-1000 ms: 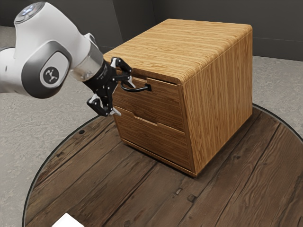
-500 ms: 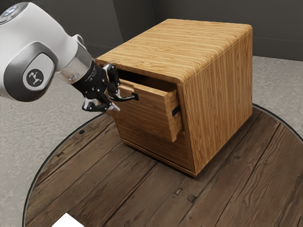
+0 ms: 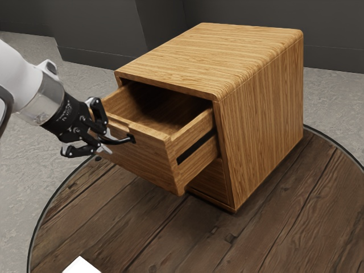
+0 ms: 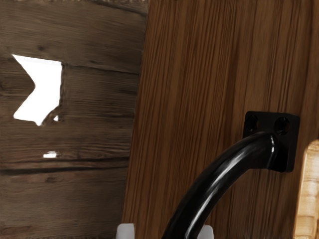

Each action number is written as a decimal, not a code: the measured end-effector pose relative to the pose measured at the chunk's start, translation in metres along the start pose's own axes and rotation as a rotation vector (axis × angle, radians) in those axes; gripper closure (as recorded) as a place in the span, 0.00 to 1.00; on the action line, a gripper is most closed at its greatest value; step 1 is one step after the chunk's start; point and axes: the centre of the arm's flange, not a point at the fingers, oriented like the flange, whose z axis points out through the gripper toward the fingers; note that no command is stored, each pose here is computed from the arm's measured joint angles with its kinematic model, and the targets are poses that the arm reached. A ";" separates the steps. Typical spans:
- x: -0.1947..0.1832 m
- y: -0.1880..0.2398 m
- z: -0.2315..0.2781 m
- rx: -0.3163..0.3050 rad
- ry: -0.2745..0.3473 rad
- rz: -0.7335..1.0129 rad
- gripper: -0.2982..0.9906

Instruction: Pull the drawer handle with one arm to open the drawer

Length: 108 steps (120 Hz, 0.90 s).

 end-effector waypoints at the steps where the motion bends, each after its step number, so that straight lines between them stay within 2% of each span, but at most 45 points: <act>1: 0.000 -0.001 -0.001 -0.001 0.000 0.000 0.84; 56: 0.007 -0.063 -0.037 -0.053 0.008 0.013 0.82; 78: 0.008 -0.074 -0.040 -0.048 0.011 0.016 0.83; 90: 0.008 -0.076 -0.044 -0.055 0.012 0.016 0.72; 108: 0.006 -0.087 -0.077 -0.108 0.006 0.022 0.57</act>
